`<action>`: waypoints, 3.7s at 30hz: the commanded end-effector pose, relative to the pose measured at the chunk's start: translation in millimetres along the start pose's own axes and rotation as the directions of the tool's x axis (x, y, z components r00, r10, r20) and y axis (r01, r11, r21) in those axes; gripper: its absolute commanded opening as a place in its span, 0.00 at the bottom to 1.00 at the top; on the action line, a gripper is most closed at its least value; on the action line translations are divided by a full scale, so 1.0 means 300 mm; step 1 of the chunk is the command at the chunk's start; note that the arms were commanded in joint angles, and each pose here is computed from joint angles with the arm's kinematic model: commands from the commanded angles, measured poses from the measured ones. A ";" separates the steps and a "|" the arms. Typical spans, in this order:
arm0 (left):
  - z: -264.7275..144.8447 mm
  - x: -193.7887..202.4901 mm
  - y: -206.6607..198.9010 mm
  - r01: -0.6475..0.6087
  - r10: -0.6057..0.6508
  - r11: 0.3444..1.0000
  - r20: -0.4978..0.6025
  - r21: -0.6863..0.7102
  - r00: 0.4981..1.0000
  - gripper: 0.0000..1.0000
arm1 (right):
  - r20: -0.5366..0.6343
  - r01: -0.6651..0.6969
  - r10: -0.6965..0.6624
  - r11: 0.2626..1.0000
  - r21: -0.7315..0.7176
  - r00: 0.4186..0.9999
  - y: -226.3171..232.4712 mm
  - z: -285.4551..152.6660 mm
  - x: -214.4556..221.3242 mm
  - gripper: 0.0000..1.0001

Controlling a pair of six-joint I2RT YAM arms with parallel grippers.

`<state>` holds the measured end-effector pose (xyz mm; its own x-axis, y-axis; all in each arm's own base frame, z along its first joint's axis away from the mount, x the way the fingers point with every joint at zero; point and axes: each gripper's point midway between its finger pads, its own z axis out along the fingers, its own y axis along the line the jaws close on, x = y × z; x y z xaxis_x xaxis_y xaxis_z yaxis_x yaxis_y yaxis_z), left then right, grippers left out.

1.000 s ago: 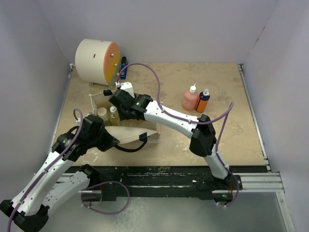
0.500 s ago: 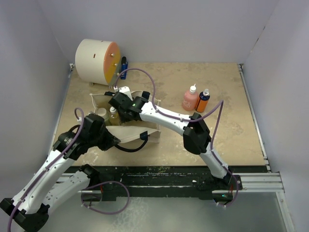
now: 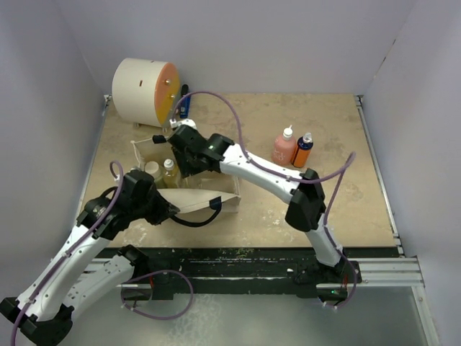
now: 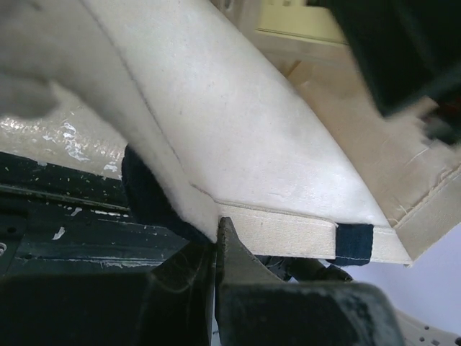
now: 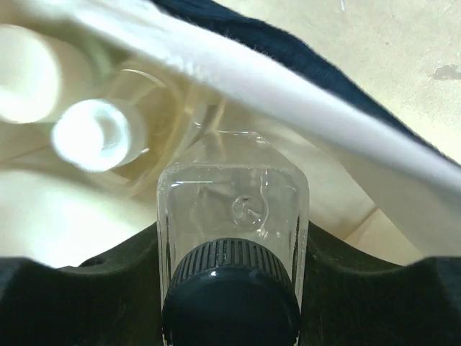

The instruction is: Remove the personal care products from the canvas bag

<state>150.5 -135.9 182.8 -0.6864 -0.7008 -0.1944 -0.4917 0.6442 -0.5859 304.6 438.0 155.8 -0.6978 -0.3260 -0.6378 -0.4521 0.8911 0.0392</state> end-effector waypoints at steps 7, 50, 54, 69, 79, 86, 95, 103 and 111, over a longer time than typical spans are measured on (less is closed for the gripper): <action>-0.069 -0.013 -0.069 -0.053 0.053 0.996 0.006 0.070 0.999 0.04 | 0.328 -0.205 0.439 0.806 -0.556 0.837 -0.116 -0.819 -0.479 0.00; -0.213 -0.104 -0.087 -0.227 0.225 0.974 0.115 0.005 0.968 0.99 | 0.526 -0.612 0.394 0.713 0.343 0.754 -1.473 -0.556 0.127 0.00; -0.206 -0.108 -0.088 -0.231 0.231 0.973 0.109 -0.015 0.967 0.99 | 0.523 -0.560 0.346 0.759 0.332 0.779 -1.501 -0.492 0.071 0.00; -0.210 -0.102 -0.063 -0.222 0.224 0.974 0.100 -0.039 0.969 0.99 | 0.431 -0.497 0.342 0.805 0.324 0.835 -1.517 -0.328 0.113 0.15; -0.207 -0.099 -0.071 -0.256 0.257 0.966 0.090 -0.033 0.962 0.99 | 0.405 -0.495 0.355 0.807 0.323 0.843 -1.503 -0.329 0.141 0.69; -0.247 -0.092 -0.048 -0.256 0.256 0.966 0.101 -0.012 0.961 0.99 | 0.389 -0.534 0.401 0.771 0.346 0.830 -1.482 -0.407 0.165 0.80; -0.252 -0.113 -0.010 -0.205 0.212 0.977 0.134 -0.065 0.968 1.00 | 0.437 -0.530 0.408 0.824 0.202 0.802 -1.312 -0.603 0.181 0.82; -0.255 -0.192 -0.051 -0.144 0.164 0.985 0.241 -0.097 0.957 0.98 | 0.350 -0.410 0.465 0.884 -0.224 0.813 -0.921 -0.670 0.151 0.82; -0.167 -0.215 -0.044 -0.091 0.144 0.971 0.237 -0.220 0.961 0.93 | 0.316 -0.190 0.340 0.886 -0.423 0.885 -0.475 -0.766 -0.048 0.80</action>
<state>161.9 -85.0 244.5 -0.6416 -0.6241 -0.4459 -0.4845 0.7804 -0.3953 263.1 189.8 284.2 -0.6279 0.1165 -0.7695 -0.4018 0.7983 0.4487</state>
